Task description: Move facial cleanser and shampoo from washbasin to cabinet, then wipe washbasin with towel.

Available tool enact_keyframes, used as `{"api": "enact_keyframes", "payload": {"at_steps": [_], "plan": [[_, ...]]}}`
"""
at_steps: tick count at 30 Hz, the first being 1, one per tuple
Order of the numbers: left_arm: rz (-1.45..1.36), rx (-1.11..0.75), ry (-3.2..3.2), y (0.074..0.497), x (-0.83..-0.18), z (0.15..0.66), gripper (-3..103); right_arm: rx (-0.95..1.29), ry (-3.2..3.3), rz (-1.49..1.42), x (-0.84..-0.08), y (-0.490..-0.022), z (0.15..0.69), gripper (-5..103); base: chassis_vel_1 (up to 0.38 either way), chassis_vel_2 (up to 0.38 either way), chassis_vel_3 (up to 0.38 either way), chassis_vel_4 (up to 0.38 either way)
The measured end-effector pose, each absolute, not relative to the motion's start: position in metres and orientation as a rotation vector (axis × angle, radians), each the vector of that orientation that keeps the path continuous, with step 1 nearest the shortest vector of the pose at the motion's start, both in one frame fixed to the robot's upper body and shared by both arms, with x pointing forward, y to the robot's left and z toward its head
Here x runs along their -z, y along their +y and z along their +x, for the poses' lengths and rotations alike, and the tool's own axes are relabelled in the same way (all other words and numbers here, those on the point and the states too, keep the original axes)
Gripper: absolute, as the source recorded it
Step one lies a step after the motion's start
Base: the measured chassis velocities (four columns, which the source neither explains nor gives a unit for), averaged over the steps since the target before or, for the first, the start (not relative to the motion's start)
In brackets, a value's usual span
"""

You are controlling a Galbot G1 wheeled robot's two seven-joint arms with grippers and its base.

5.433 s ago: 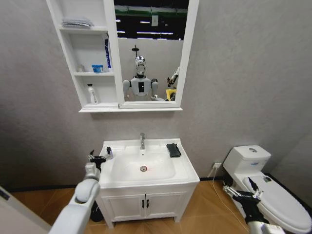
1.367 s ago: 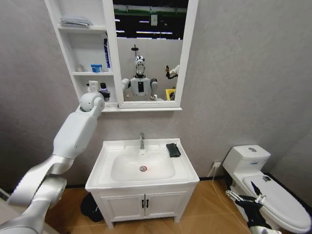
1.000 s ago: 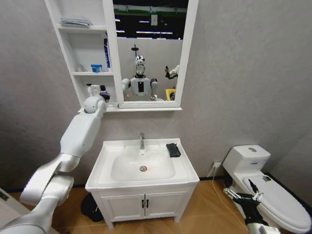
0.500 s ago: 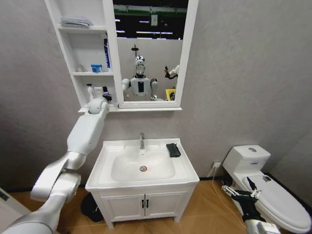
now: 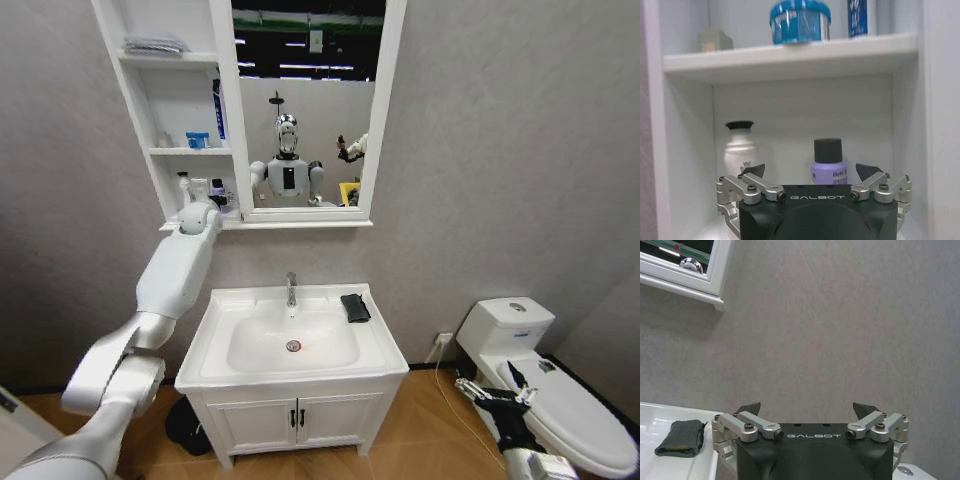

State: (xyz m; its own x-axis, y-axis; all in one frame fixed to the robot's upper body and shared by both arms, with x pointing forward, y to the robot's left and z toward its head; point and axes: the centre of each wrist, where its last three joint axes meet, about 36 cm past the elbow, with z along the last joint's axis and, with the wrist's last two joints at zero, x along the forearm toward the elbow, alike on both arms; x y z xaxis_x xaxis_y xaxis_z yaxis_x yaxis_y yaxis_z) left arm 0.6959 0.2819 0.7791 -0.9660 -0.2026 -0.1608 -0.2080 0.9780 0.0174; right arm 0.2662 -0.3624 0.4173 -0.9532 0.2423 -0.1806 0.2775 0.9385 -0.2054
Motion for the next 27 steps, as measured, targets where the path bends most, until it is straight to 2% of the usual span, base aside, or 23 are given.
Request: {"api": "enact_keyframes", "payload": {"at_steps": [2, 3, 5, 7, 8, 10, 11, 13, 14, 16, 17, 18, 19, 22, 24, 27], "plan": [[-0.283, -0.036, 2.943, 0.279, -0.778, 0.671, 100, 0.344, 2.935, 0.397, -0.419, -0.362, 0.267, 100, 0.0, 0.0, 0.0, 0.0], [-0.201, 0.012, 2.927, 0.274, -0.773, 0.641, 100, 0.347, 2.93, 0.399, -0.422, -0.36, 0.267, 100, 0.0, 0.0, 0.0, 0.0], [-0.157, 0.037, 2.93, 0.271, -0.767, 0.628, 100, 0.349, 2.929, 0.401, -0.424, -0.36, 0.267, 100, 0.0, 0.0, 0.0, 0.0], [-0.049, 0.099, 2.966, 0.267, -0.737, 0.587, 100, 0.351, 2.929, 0.401, -0.429, -0.358, 0.267, 100, 0.0, 0.0, 0.0, 0.0], [-0.049, 0.099, 2.966, 0.267, -0.737, 0.587, 100, 0.351, 2.929, 0.401, -0.429, -0.358, 0.267, 100, 0.0, 0.0, 0.0, 0.0], [0.002, 0.093, 2.98, 0.266, -0.695, 0.534, 100, 0.346, 2.921, 0.39, -0.439, -0.356, 0.266, 100, 0.0, 0.0, 0.0, 0.0], [0.002, 0.093, 2.98, 0.266, -0.695, 0.534, 100, 0.346, 2.921, 0.39, -0.439, -0.356, 0.266, 100, 0.0, 0.0, 0.0, 0.0], [-0.047, 0.049, 3.004, 0.274, -0.639, 0.49, 100, 0.335, 2.918, 0.376, -0.448, -0.355, 0.267, 100, 0.0, 0.0, 0.0, 0.0], [-0.047, 0.049, 3.004, 0.274, -0.639, 0.49, 100, 0.335, 2.918, 0.376, -0.448, -0.355, 0.267, 100, 0.0, 0.0, 0.0, 0.0], [-0.131, -0.003, 3.036, 0.284, -0.581, 0.438, 100, 0.34, 2.918, 0.36, -0.457, -0.355, 0.268, 100, 0.0, 0.0, 0.0, 0.0], [-0.131, -0.003, 3.036, 0.284, -0.581, 0.438, 100, 0.34, 2.918, 0.36, -0.457, -0.355, 0.268, 100, 0.0, 0.0, 0.0, 0.0], [-0.171, -0.029, 3.045, 0.287, -0.559, 0.407, 100, 0.34, 2.919, 0.349, -0.46, -0.354, 0.27, 100, 0.0, 0.0, 0.0, 0.0], [-0.171, -0.029, 3.045, 0.287, -0.559, 0.407, 100, 0.34, 2.919, 0.349, -0.46, -0.354, 0.27, 100, 0.0, 0.0, 0.0, 0.0], [-0.24, -0.079, 3.044, 0.289, -0.532, 0.334, 100, 0.324, 2.925, 0.32, -0.467, -0.348, 0.273, 100, 0.0, 0.0, 0.0, 0.0], [-0.249, -0.082, 3.041, 0.29, -0.53, 0.325, 100, 0.322, 2.928, 0.315, -0.467, -0.347, 0.273, 100, 0.0, 0.0, 0.0, 0.0], [-0.278, -0.084, 3.024, 0.3, -0.529, 0.267, 100, 0.318, 2.94, 0.28, -0.469, -0.342, 0.271, 100, 0.0, 0.0, 0.0, 0.0]]}}
